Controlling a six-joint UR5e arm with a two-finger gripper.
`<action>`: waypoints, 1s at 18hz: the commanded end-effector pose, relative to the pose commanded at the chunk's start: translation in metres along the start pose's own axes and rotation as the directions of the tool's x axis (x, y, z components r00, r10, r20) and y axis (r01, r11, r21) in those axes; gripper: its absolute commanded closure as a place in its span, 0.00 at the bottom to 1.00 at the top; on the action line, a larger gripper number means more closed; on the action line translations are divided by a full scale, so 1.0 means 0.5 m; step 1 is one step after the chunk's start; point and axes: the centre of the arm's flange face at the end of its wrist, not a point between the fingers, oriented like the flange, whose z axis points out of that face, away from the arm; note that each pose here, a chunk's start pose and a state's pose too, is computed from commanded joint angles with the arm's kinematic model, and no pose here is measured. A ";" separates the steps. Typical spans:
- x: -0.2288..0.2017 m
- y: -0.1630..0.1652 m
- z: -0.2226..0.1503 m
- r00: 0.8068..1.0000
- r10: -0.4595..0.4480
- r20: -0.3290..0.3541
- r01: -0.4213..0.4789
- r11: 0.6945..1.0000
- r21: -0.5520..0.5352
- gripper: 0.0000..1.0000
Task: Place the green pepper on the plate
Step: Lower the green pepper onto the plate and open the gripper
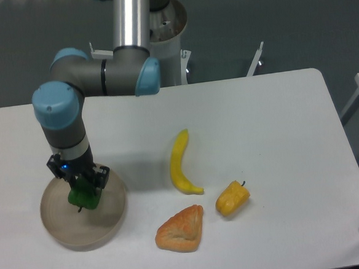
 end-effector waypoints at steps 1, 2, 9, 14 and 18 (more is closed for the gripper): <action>0.002 -0.001 0.004 1.000 0.009 0.000 -0.009 1.000 0.000 0.66; 0.002 -0.002 0.013 1.000 0.014 -0.002 -0.014 1.000 0.000 0.66; 0.005 -0.003 0.039 0.987 0.160 -0.020 -0.160 0.987 0.004 0.66; 0.009 -0.005 0.046 0.987 0.153 -0.042 -0.152 0.988 0.015 0.66; 0.012 -0.005 0.048 0.990 0.123 -0.068 -0.122 0.992 0.020 0.66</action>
